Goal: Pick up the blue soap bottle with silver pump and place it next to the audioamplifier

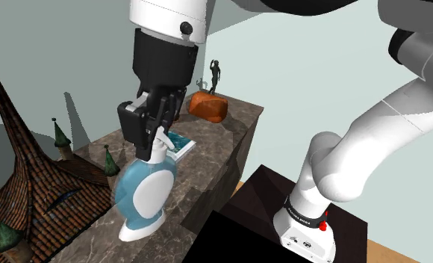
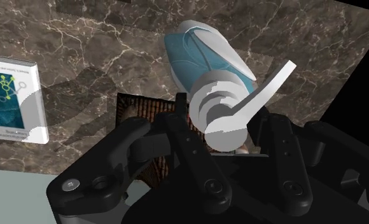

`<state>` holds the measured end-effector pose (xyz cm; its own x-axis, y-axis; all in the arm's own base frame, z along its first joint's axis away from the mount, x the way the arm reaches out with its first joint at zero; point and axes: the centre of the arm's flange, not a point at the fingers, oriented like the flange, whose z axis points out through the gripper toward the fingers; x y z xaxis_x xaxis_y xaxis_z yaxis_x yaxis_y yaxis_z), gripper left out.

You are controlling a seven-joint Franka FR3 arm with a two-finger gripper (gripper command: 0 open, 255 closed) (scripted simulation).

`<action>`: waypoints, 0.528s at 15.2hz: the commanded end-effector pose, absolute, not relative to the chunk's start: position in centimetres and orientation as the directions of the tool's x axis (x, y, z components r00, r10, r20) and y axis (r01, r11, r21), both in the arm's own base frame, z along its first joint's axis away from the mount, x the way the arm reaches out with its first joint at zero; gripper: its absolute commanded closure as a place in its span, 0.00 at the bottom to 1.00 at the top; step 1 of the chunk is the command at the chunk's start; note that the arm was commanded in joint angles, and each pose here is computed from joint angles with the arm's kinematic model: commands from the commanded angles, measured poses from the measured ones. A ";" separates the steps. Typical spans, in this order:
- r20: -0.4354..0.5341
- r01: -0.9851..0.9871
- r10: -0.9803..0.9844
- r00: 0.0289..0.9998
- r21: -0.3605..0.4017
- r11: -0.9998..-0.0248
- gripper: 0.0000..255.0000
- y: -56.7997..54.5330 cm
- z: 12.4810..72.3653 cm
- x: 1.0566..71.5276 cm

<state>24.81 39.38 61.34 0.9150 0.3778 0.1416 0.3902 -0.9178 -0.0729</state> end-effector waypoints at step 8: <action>0.142 0.390 0.378 0.915 -0.073 -0.918 1.00 39.3 56.6 24.8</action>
<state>24.79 39.34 57.16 0.9150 0.3777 0.1416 0.3902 -0.9179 -0.0728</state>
